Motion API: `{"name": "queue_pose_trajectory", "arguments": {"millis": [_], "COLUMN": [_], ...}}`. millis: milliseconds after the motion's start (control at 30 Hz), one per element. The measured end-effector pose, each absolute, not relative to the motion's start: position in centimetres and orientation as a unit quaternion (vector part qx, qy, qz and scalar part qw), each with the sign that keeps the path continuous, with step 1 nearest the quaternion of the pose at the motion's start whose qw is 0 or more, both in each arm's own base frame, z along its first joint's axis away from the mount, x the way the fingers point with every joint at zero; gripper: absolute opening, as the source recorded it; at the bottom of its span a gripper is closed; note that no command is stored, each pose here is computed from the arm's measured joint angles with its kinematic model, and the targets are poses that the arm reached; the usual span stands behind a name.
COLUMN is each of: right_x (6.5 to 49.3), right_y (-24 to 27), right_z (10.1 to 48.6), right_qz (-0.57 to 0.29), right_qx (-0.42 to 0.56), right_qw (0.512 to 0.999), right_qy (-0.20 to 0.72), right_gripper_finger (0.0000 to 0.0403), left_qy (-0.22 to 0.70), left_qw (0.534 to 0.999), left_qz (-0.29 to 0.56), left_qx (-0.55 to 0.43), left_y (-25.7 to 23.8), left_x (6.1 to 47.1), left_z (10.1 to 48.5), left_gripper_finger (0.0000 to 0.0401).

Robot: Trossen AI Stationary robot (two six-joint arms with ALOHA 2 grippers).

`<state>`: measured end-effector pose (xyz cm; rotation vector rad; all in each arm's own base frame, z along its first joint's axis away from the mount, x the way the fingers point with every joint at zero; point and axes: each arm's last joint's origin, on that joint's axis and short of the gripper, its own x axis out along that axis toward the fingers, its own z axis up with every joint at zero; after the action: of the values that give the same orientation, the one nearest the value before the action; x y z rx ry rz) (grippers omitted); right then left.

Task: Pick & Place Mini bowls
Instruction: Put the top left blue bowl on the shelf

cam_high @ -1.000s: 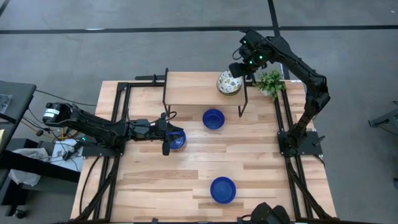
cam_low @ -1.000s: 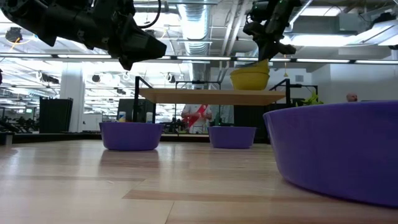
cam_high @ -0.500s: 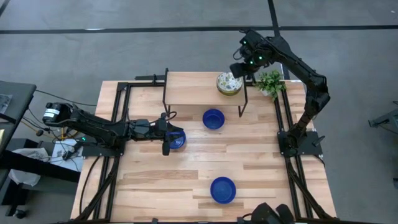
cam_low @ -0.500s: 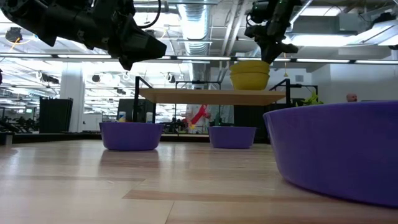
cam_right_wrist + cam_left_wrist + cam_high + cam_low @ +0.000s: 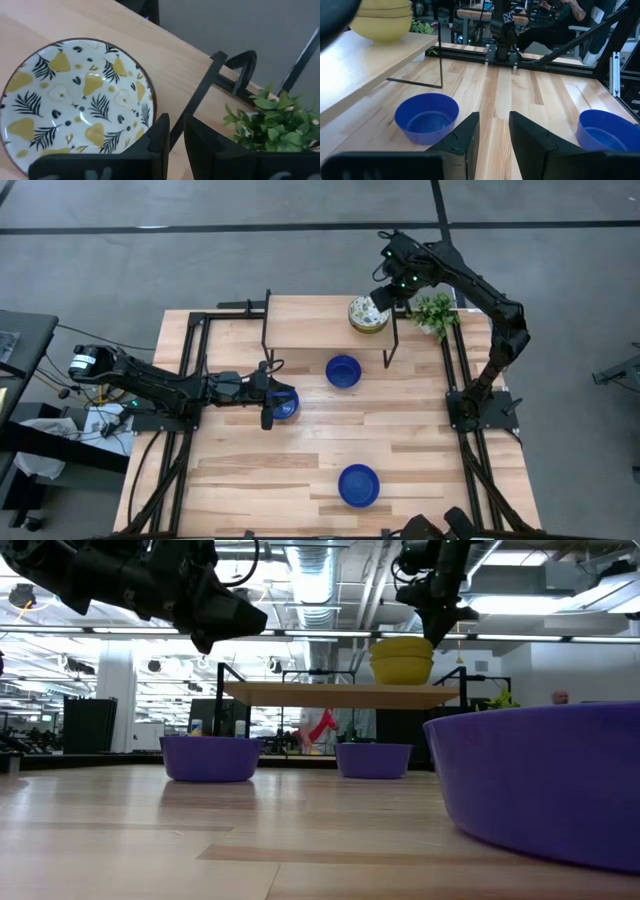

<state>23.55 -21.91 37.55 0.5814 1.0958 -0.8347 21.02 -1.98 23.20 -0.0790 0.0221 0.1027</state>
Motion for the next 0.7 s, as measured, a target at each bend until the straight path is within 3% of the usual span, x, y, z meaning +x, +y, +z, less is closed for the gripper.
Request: {"name": "queue_pose_trajectory", "arguments": {"millis": [133, 400, 700], "right_x": [23.9, 23.2, 22.3], "right_y": [-21.4, -18.2, -11.4], "right_z": [38.0, 43.6, 45.5], "right_qz": [-0.393, -0.378, -0.284], "right_qx": [0.236, 0.157, 0.068], "right_qw": [0.743, 0.846, 0.913], "right_qy": [0.488, 0.341, 0.285], "right_gripper_finger": [0.0047, 0.0047, 0.0047], "left_qy": [0.017, 0.04, 0.064], "left_qw": [0.998, 0.997, 0.995], "left_qz": [0.052, 0.058, 0.059], "left_qx": [-0.038, -0.034, -0.043], "left_y": [-2.0, -1.9, -2.0], "left_x": [21.0, 21.0, 20.9], "left_z": [23.1, 22.6, 22.1], "left_gripper_finger": [0.0104, 0.0104, 0.0104]}}
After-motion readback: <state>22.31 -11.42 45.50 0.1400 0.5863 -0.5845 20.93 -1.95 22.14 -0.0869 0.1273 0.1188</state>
